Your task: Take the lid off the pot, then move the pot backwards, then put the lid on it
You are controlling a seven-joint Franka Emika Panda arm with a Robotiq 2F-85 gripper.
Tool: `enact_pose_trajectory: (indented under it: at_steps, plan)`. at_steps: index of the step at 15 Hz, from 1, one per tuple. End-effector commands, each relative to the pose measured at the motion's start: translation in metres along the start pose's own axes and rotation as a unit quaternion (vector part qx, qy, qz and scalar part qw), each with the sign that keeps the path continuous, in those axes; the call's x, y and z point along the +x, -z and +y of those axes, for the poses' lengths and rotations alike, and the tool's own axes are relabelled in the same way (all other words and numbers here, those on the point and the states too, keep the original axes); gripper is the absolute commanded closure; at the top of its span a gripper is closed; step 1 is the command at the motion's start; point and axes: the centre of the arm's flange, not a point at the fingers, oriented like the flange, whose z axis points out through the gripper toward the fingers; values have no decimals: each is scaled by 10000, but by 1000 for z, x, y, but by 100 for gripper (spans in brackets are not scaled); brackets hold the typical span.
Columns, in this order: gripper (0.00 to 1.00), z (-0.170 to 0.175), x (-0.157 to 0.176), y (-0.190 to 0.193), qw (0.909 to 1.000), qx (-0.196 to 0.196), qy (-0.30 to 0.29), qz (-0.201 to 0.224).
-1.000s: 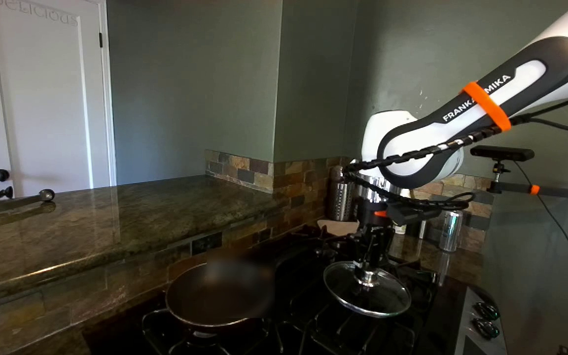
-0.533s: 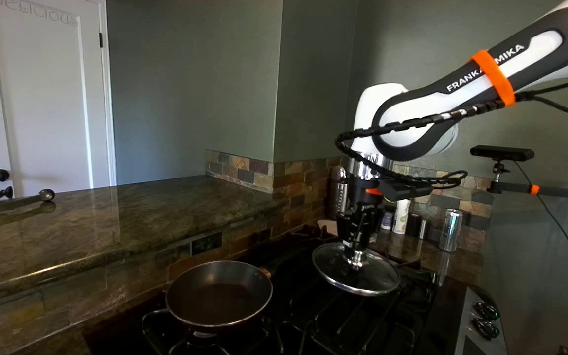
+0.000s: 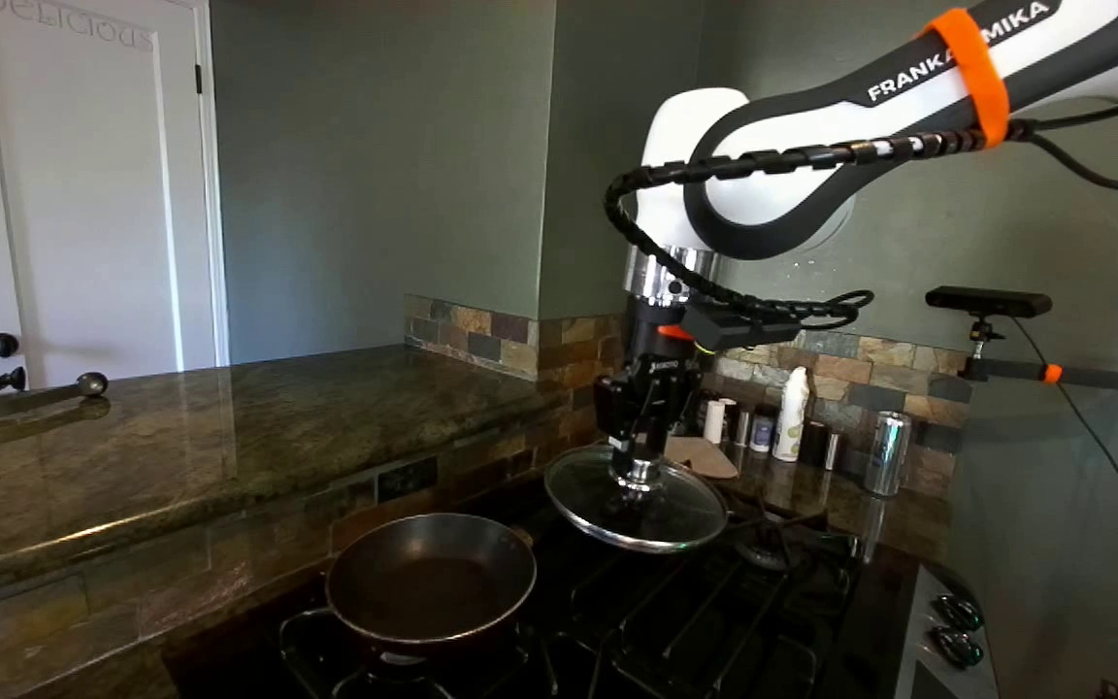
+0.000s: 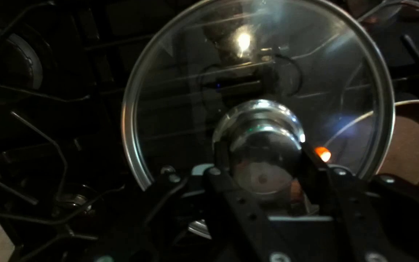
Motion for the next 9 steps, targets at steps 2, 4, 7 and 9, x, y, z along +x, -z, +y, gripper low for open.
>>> enact_pose_trajectory:
  at_steps: [2,4,7,9]
  plan:
    - [52,-23,8,5,10000,17,42,56]
    - [52,-39,15,5,9999,37,72,66]
    - [52,-41,19,1,10000,38,68,26]
    - [52,-41,19,1,10000,39,67,24]
